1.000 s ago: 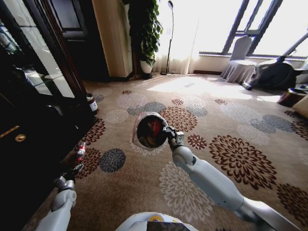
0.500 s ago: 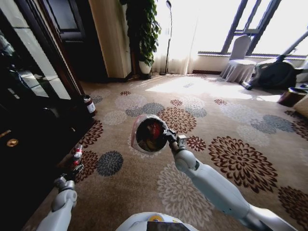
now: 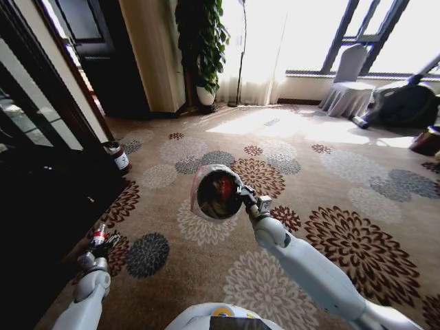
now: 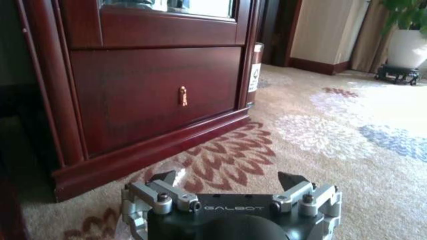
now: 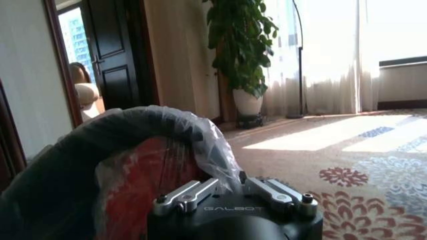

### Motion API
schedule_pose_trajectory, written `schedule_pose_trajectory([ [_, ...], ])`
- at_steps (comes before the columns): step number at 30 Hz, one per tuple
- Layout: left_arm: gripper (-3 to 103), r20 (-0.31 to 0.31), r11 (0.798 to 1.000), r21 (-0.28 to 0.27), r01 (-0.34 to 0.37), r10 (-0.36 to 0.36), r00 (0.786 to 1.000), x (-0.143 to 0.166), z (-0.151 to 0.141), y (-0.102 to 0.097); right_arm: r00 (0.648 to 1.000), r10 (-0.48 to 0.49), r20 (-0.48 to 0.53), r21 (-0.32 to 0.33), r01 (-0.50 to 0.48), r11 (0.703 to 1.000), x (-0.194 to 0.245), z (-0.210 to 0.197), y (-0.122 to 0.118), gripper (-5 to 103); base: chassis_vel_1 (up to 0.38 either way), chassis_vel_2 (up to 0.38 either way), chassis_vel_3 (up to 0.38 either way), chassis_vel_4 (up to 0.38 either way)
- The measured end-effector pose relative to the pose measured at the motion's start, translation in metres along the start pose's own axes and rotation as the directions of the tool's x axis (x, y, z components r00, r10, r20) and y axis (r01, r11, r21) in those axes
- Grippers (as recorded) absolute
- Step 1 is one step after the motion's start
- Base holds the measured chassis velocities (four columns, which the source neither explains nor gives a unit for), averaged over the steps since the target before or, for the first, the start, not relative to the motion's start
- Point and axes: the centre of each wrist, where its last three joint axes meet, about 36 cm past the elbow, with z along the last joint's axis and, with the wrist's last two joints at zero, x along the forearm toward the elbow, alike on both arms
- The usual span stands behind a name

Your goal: Pick up the trash from the ground and place it into the trash bin.

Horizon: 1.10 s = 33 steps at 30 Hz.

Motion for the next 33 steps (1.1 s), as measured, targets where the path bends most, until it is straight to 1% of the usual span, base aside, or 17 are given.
schedule_pose_trajectory([
  [8,100,0.0,1.0,-0.001,0.0,0.0,1.0,0.0003,0.0002,0.0004,1.0,-0.001,-0.001,0.001,0.001,1.0,0.0001,0.0,0.0001,0,0.145,0.061,-0.123,-0.054],
  [16,100,0.001,1.0,-0.001,0.0,0.0,1.0,0.0,-0.0002,0.0005,1.0,-0.001,-0.001,0.001,0.001,1.0,-0.0002,-0.0003,0.0003,0,0.185,0.205,-0.175,-0.222],
  [20,100,0.002,1.0,-0.001,0.0,0.0,1.0,0.0,-0.0003,0.0007,1.0,-0.002,-0.001,0.0,0.002,1.0,-0.0002,-0.0004,0.0006,0,0.145,0.16,-0.096,-0.094],
  [33,100,0.001,1.0,-0.001,0.0,0.0,1.0,0.0,0.0,0.0006,1.0,-0.002,-0.002,0.001,0.002,1.0,-0.0003,-0.0005,0.0005,0,-0.012,-0.003,0.001,0.003],
])
